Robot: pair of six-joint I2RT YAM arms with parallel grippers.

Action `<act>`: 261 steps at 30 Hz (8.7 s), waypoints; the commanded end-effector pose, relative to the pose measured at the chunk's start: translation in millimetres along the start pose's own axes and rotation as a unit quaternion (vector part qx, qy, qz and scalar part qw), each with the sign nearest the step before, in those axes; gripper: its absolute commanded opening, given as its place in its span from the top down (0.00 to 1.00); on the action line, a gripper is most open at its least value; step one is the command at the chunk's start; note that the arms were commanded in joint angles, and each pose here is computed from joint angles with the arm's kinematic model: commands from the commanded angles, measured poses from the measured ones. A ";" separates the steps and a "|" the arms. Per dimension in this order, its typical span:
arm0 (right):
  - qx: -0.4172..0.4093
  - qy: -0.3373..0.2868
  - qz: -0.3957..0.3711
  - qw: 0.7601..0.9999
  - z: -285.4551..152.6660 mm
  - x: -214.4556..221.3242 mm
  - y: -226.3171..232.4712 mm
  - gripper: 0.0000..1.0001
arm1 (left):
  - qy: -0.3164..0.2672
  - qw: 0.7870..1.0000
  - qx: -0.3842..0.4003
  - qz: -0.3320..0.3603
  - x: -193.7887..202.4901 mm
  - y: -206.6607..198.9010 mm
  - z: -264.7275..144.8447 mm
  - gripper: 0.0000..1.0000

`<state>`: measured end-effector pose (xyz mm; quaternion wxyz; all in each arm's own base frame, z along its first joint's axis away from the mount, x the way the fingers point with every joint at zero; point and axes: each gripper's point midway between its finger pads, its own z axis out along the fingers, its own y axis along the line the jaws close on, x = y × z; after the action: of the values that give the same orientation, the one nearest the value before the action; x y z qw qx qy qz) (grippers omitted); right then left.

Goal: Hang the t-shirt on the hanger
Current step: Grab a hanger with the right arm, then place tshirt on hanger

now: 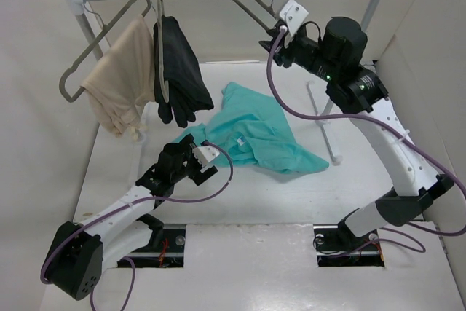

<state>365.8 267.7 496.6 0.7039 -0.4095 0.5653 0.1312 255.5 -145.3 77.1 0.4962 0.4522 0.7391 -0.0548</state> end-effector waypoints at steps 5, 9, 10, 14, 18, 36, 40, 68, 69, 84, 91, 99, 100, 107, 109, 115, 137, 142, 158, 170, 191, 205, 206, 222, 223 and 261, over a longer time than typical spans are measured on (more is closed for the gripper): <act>0.007 -0.080 -0.072 0.994 -44.6 -79.6 -21.7 0.46 | -0.026 1.000 -0.007 0.008 -14.2 4.9 -0.2 0.00; 0.017 -0.064 -0.071 0.995 -58.7 -78.1 -29.4 0.43 | -0.022 1.000 -0.005 0.007 -12.1 3.9 0.9 0.00; 0.020 -0.068 -0.072 0.995 -63.4 -82.2 -30.0 0.42 | -0.022 1.000 -0.005 0.007 -12.1 3.9 0.9 0.00; 0.012 -0.068 -0.072 0.995 -72.8 -86.4 -28.4 0.36 | -0.024 1.000 -0.001 0.007 -12.9 2.4 1.1 0.00; 0.035 -0.030 -0.066 0.997 -81.8 -70.3 -43.5 0.31 | -0.024 1.000 -0.001 0.007 -12.9 2.4 1.1 0.00; 0.005 0.059 -0.016 0.998 -46.6 11.2 -67.0 1.00 | -0.022 1.000 0.005 0.007 -11.8 -0.2 -0.4 0.00; 0.040 0.032 -0.025 0.998 -63.3 -6.8 -73.0 1.00 | -0.022 1.000 0.005 0.007 -11.8 -0.3 -0.4 0.00; -0.230 0.141 0.022 0.963 -99.2 161.4 115.3 1.00 | -0.100 0.988 0.097 -0.061 -85.9 -13.6 11.9 0.16; -0.219 0.158 0.034 0.962 -106.7 174.6 112.8 1.00 | -0.106 0.986 0.104 -0.078 -94.7 -15.7 13.7 0.16; -0.251 0.282 0.135 0.916 -207.8 229.6 162.8 1.00 | 0.031 0.997 0.060 -0.024 -75.1 -7.1 57.2 0.83; -0.346 0.263 0.157 0.887 -228.4 206.4 197.8 1.00 | 0.027 0.997 0.056 -0.053 -88.6 3.3 54.7 1.00; -0.398 0.214 0.131 0.883 -224.1 174.9 216.5 1.00 | 0.020 0.996 0.068 -0.051 -100.7 4.1 54.2 1.00; -0.389 0.222 0.124 0.885 -222.2 178.1 214.2 1.00 | 0.013 0.996 0.072 -0.046 -104.1 3.7 52.3 1.00; -0.328 0.242 0.081 0.910 -198.1 195.1 190.7 1.00 | 0.002 0.995 0.093 -0.025 -104.3 -3.4 48.4 1.00; -0.311 0.243 0.068 0.916 -191.1 196.2 182.6 1.00 | 0.000 0.995 0.098 -0.025 -103.6 -5.9 46.6 1.00; -0.338 0.184 0.075 0.920 -163.5 197.4 196.9 1.00 | -0.021 0.995 0.093 -0.034 -114.2 -3.4 48.6 1.00; -0.403 0.236 0.113 0.877 -215.6 225.8 248.1 1.00 | -0.002 0.999 0.023 -0.027 -106.6 27.1 45.4 1.00; -0.392 0.235 0.109 0.883 -212.5 230.2 246.7 1.00 | -0.006 0.999 0.046 -0.018 -109.9 20.3 42.1 1.00; -0.355 0.196 0.078 0.911 -183.3 207.5 228.8 1.00 | -0.065 0.985 0.158 0.021 -138.7 -12.6 11.7 1.00; -0.406 0.148 0.066 0.899 -182.1 186.9 242.9 1.00 | -0.173 0.956 0.221 0.082 -200.0 -21.8 -26.8 1.00; -0.288 0.123 -0.014 0.950 -126.0 202.1 198.1 1.00 | -0.193 0.934 0.293 0.067 -225.9 -46.8 -55.9 0.79; -0.220 0.103 0.032 0.970 -123.3 221.4 170.3 1.00 | -0.235 0.969 0.065 0.028 -231.2 36.0 -87.9 0.36; -0.206 0.096 0.030 0.973 -119.2 217.5 164.8 1.00 | -0.223 0.971 0.085 0.021 -222.5 22.8 -82.8 0.39; -0.196 0.042 0.041 0.979 -104.2 168.2 153.7 1.00 | -0.086 0.970 -0.070 -0.215 -173.1 22.4 45.7 0.23; -0.191 0.045 0.046 0.979 -104.1 169.0 152.8 1.00 | -0.085 0.965 -0.081 -0.235 -169.2 31.0 46.0 0.23; -0.067 0.040 0.019 0.997 -94.5 132.2 73.9 1.00 | -0.119 0.962 0.236 -0.070 -172.3 -45.6 -0.1 1.00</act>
<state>277.3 215.4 299.8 0.5897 -0.4718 0.6232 0.2033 272.4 -273.1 185.6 0.4787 0.4283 0.7143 -0.2779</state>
